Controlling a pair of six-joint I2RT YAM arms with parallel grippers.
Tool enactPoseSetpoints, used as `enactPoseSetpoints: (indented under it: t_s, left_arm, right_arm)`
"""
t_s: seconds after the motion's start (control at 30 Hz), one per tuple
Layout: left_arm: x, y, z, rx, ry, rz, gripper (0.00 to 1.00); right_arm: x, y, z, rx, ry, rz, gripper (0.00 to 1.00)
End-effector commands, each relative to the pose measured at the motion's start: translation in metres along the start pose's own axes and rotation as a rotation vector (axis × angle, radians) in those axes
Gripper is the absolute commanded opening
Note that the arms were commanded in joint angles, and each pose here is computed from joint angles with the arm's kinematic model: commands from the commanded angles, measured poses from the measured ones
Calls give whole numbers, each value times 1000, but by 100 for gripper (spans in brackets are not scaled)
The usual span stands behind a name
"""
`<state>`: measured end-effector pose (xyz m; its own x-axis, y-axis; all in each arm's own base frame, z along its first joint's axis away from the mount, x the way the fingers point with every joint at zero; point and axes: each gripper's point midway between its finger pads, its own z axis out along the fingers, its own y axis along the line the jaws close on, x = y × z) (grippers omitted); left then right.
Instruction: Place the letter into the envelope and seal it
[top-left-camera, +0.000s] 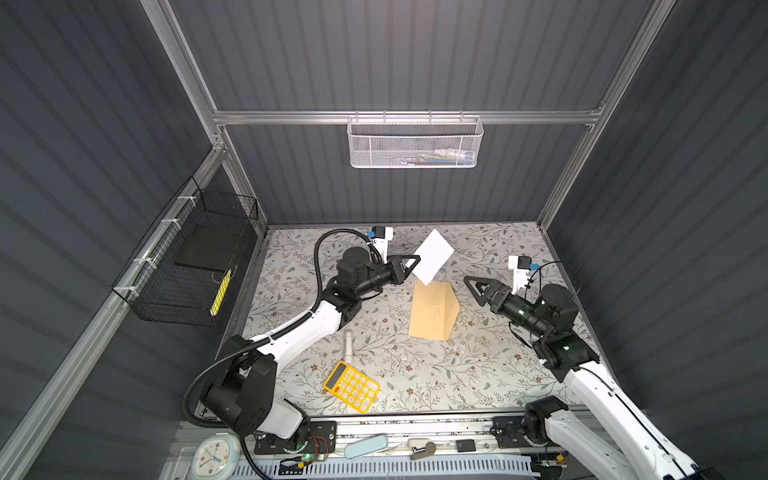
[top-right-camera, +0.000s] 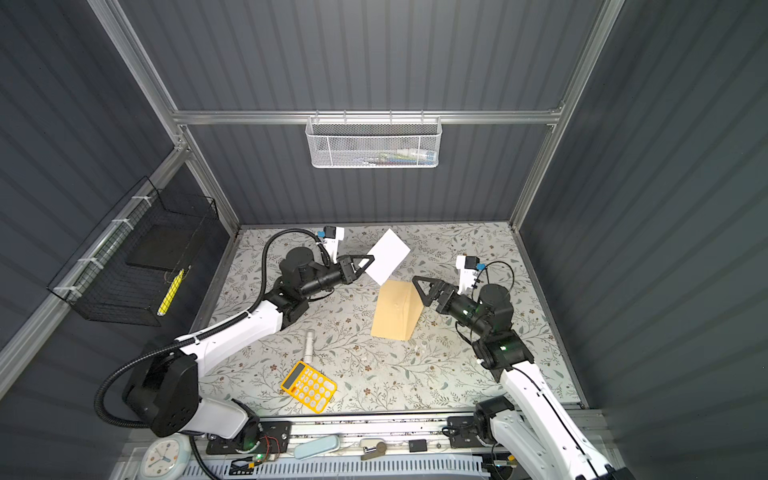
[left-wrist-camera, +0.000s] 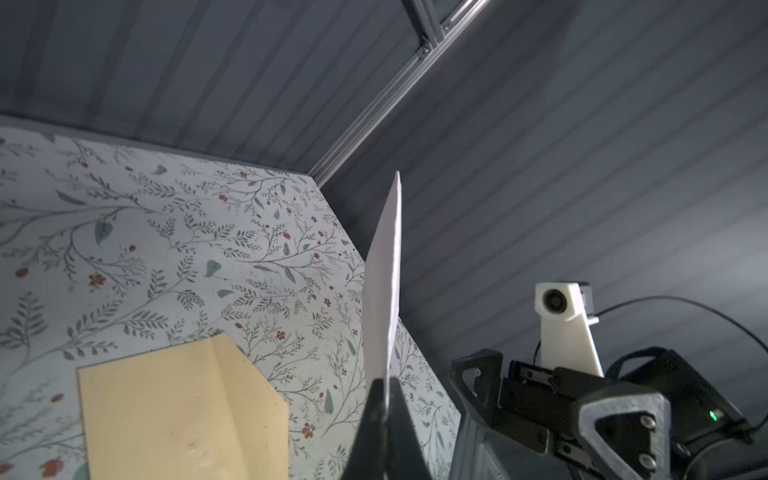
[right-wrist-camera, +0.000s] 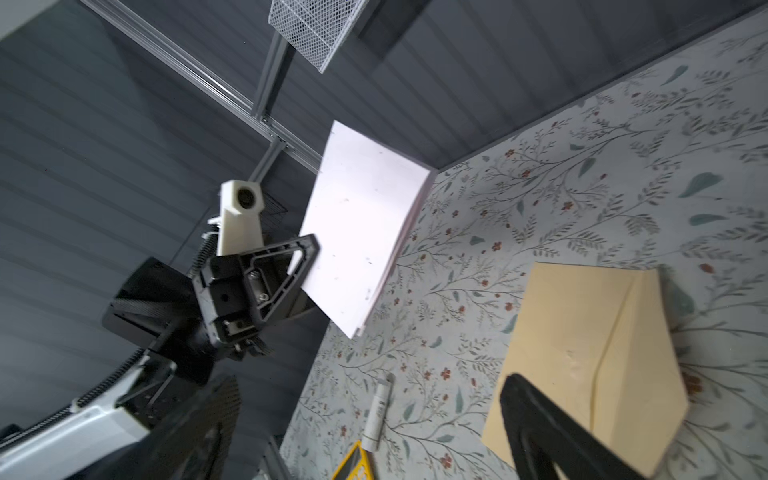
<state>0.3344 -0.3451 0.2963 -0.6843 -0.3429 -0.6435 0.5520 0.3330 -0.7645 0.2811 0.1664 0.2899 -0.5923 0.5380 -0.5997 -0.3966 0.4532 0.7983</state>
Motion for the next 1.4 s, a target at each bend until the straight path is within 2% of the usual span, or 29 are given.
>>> enactPoseSetpoints:
  t_s: [0.0, 0.17, 0.37, 0.6, 0.83, 1.17, 1.3, 1.37]
  left_arm:
    - [-19, -40, 11, 109, -120, -125, 0]
    - [-5, -49, 24, 135, -92, -165, 0]
    - [0, -52, 22, 161, -111, -197, 0]
    - [4, -52, 22, 183, -119, -224, 0]
    - [8, -51, 22, 184, -114, -231, 0]
    - [15, -46, 21, 167, -95, -216, 0]
    - [20, -32, 15, 107, -107, -208, 0]
    - [25, -18, 9, 39, -111, -203, 29]
  right_arm:
    - [-15, 37, 2, -196, -40, 74, 99]
    - [-8, 29, 16, -203, -2, 102, 99]
    - [-3, 26, 24, -231, 12, 123, 99]
    - [-5, 31, 28, -284, 5, 133, 89]
    - [-10, 35, 33, -300, 4, 128, 67]
    - [-13, 30, 45, -272, 31, 163, 20]
    - [-10, 22, 49, -222, 64, 178, 0]
    - [-4, 11, 52, -139, 109, 169, 0]
